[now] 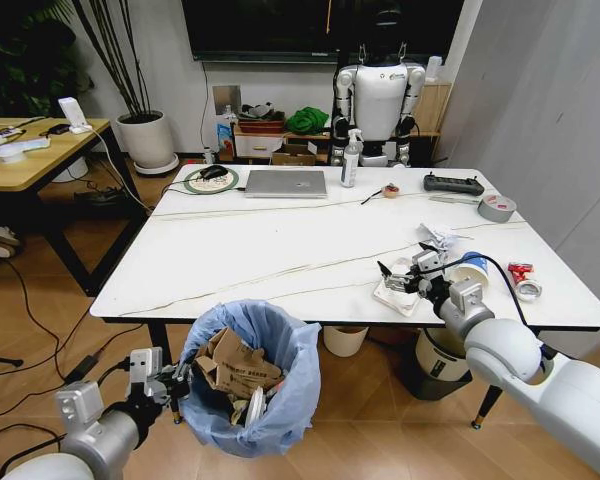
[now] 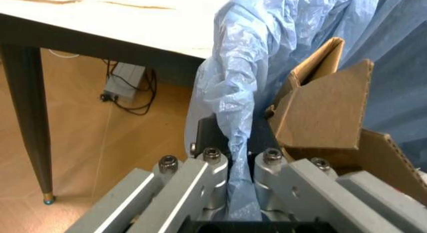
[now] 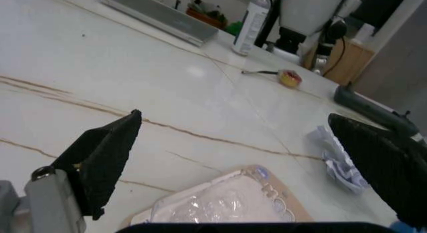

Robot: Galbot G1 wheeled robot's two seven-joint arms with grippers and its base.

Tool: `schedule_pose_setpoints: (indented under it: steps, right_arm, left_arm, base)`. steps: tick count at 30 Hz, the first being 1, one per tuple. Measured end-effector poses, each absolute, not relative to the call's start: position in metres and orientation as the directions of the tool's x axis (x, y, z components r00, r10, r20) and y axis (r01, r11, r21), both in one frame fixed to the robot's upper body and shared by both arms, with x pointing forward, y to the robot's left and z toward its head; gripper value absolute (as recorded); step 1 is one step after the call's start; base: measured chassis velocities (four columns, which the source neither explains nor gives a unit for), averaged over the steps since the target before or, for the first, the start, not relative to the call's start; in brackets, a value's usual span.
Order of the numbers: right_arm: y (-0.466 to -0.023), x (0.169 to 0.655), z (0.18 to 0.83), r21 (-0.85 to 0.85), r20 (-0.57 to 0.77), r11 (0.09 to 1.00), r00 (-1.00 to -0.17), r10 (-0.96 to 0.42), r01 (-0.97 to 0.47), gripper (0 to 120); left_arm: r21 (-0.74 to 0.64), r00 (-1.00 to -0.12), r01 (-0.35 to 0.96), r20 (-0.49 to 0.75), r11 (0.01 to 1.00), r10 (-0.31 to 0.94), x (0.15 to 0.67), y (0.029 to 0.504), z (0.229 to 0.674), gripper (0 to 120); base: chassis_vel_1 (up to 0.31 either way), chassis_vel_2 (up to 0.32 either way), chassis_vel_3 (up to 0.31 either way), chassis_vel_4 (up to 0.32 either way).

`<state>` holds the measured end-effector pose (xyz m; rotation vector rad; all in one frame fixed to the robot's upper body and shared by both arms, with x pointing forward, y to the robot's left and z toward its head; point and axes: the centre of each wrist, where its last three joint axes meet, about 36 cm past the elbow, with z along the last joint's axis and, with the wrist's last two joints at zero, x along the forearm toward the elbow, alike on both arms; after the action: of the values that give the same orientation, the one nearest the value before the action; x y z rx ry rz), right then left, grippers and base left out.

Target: Pick up the trash bin and place the trash from the table into it.

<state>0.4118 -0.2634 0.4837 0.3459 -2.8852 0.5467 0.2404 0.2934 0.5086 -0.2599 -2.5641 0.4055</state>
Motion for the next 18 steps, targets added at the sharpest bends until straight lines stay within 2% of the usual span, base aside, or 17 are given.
schedule_pose_setpoints:
  steps: [8, 18]
  right_arm:
    - [-0.223, 0.400, 0.483, -0.343, 0.306, 0.913, -0.945, -0.115, -0.222, 100]
    - [-0.212, 0.415, 0.460, -0.368, 0.358, 0.909, -0.932, -0.056, -0.196, 100]
  left_arm:
    - [-0.334, -0.844, 0.101, 0.470, 0.937, 0.258, 0.242, 0.294, 0.508, 0]
    - [-0.334, -0.845, 0.095, 0.471, 0.938, 0.254, 0.242, 0.295, 0.508, 0]
  base:
    - [0.000, 0.000, 0.000, 0.000]
    - [0.000, 0.000, 0.000, 0.000]
